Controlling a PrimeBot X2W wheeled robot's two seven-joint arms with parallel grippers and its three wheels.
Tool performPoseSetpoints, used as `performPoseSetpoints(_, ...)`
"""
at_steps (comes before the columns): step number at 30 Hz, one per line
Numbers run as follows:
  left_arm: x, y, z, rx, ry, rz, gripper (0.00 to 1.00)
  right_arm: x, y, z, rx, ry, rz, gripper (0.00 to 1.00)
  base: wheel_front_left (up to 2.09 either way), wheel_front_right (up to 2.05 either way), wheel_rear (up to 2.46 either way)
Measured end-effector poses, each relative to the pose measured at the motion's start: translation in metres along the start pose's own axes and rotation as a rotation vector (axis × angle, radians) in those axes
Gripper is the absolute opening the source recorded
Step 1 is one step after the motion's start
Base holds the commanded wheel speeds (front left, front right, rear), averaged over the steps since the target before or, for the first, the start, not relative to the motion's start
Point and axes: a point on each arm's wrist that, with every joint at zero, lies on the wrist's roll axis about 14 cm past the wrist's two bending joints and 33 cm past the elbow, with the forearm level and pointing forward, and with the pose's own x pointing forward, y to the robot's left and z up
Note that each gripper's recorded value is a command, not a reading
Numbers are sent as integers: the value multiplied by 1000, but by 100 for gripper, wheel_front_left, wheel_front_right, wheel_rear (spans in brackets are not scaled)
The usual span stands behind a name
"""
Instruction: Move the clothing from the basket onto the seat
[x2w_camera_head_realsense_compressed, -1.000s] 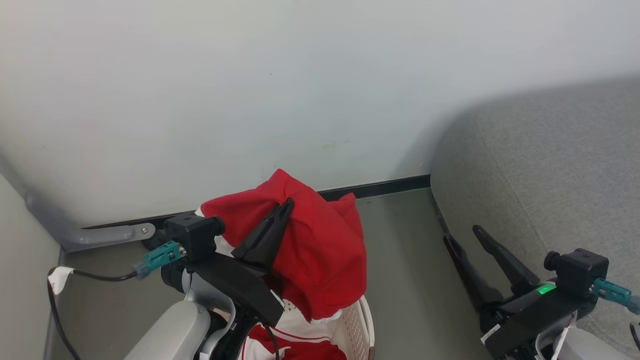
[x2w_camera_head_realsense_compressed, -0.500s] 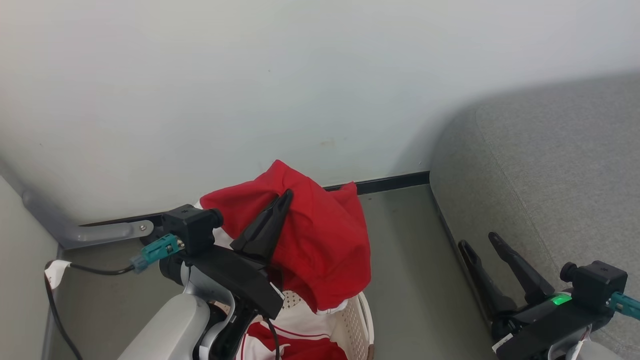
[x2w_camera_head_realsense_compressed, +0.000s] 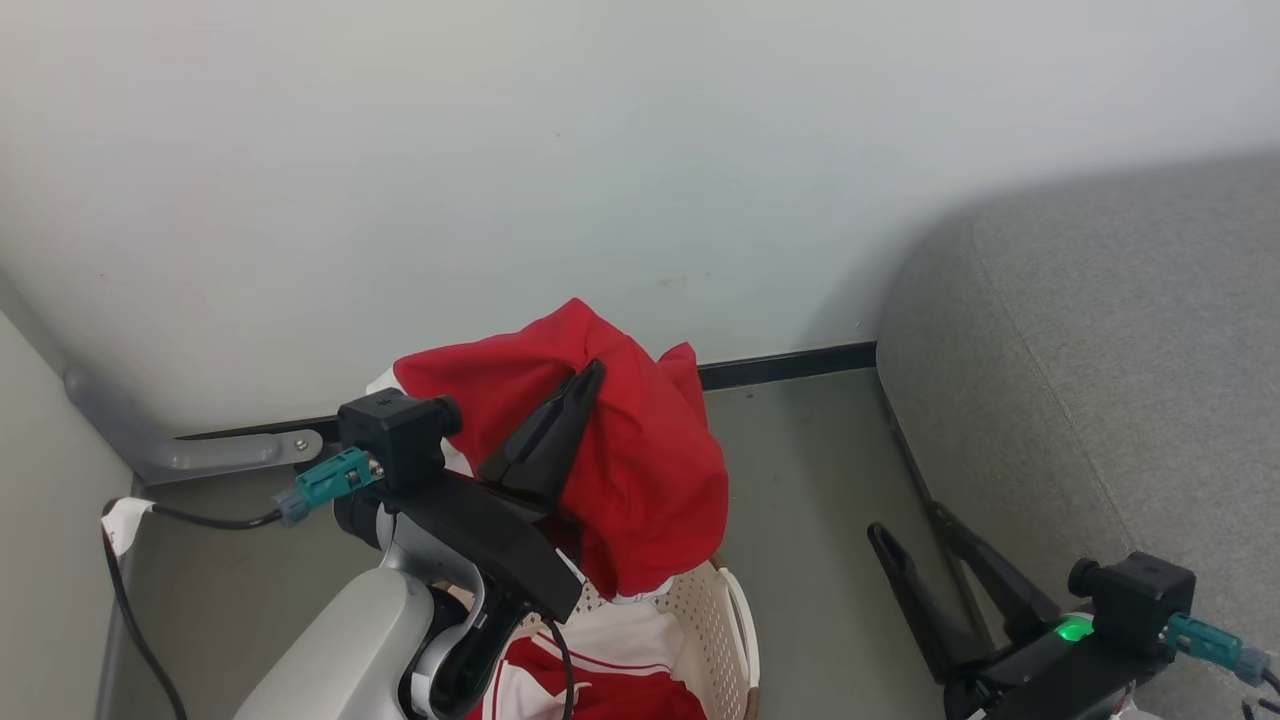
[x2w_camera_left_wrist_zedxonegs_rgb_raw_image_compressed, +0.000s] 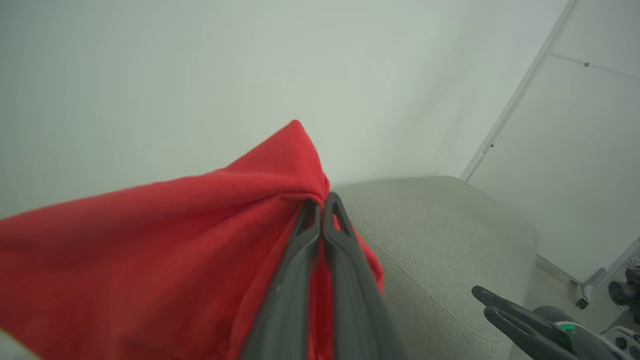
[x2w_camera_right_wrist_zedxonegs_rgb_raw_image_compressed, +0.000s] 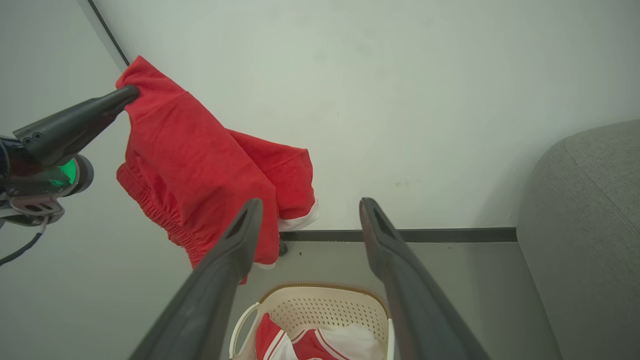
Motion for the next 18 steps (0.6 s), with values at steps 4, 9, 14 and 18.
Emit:
performPoseSetpoints(4, 1, -2, 2, 5, 2, -9, 0, 7, 8, -12, 26, 22, 17, 100, 0, 0, 0)
performPoseSetpoints(9, 3, -7, 5, 8, -2, -21, 0, 20, 24, -32, 22, 96, 80, 100, 0, 0, 0)
performPoseSetpoints(14, 4, -10, 9, 11, -11, -25, 0, 26, 35, -48, 29, 148, 104, 100, 0, 0, 0)
performPoseSetpoints(18, 2, -8, 10, 14, -13, -19, 0, 37, 38, -47, 19, 155, 125, 100, 0, 0, 0)
